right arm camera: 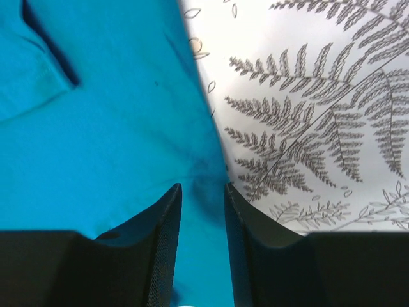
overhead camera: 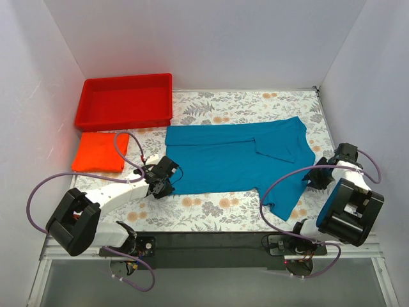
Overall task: Fold and stack the t-shirts
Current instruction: Fold the tshirt
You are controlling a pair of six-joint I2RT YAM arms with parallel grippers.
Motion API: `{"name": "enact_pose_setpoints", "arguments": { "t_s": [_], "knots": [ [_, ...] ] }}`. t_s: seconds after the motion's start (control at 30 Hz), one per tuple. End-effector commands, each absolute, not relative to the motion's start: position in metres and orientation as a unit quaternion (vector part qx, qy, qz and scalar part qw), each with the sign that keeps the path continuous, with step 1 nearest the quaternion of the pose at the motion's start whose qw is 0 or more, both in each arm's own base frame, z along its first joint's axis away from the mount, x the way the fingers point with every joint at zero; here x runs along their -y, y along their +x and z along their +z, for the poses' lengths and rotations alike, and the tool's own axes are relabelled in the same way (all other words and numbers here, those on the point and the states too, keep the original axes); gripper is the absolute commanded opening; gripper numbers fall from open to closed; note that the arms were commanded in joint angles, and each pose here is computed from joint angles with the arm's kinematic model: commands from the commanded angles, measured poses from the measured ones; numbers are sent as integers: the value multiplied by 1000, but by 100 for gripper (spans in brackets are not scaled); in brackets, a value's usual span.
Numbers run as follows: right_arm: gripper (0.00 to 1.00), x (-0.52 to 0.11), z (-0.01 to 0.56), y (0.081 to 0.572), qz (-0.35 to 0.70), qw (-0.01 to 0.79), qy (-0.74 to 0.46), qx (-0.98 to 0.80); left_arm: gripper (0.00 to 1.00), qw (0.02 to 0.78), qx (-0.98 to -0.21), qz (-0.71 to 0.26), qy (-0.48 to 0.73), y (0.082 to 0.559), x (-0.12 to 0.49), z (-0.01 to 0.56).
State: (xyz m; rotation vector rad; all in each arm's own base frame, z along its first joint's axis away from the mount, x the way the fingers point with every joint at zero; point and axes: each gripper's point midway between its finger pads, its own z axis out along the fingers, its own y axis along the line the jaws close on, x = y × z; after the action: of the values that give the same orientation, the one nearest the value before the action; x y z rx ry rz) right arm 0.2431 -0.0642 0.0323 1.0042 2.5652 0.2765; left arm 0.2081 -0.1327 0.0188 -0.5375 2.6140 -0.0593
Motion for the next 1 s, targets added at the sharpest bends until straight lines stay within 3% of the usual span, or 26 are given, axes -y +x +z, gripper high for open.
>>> {"name": "enact_pose_setpoints", "arguments": {
  "t_s": [0.0, 0.33, 0.87, 0.9, 0.93, 0.97],
  "knots": [
    [38, 69, 27, 253, 119, 209, 376, -895, 0, 252, -946, -36, -198, 213, 135, 28],
    [35, 84, 20, 234, 71, 204, 415, -884, 0, 254, -946, -36, -197, 215, 136, 30],
    [35, 68, 7, 236, 117, 186, 395, -892, 0, 256, -945, -39, -198, 215, 136, 32],
    [33, 68, 7, 237, 118, 186, 396, -891, 0, 258, -945, -39, -198, 216, 136, 33],
    [21, 68, 7, 236, 118, 186, 395, -892, 0, 259, -944, -39, -200, 216, 136, 34],
    [18, 68, 7, 235, 116, 185, 396, -892, 0, 260, -944, -38, -201, 216, 135, 34]
  ]
}}
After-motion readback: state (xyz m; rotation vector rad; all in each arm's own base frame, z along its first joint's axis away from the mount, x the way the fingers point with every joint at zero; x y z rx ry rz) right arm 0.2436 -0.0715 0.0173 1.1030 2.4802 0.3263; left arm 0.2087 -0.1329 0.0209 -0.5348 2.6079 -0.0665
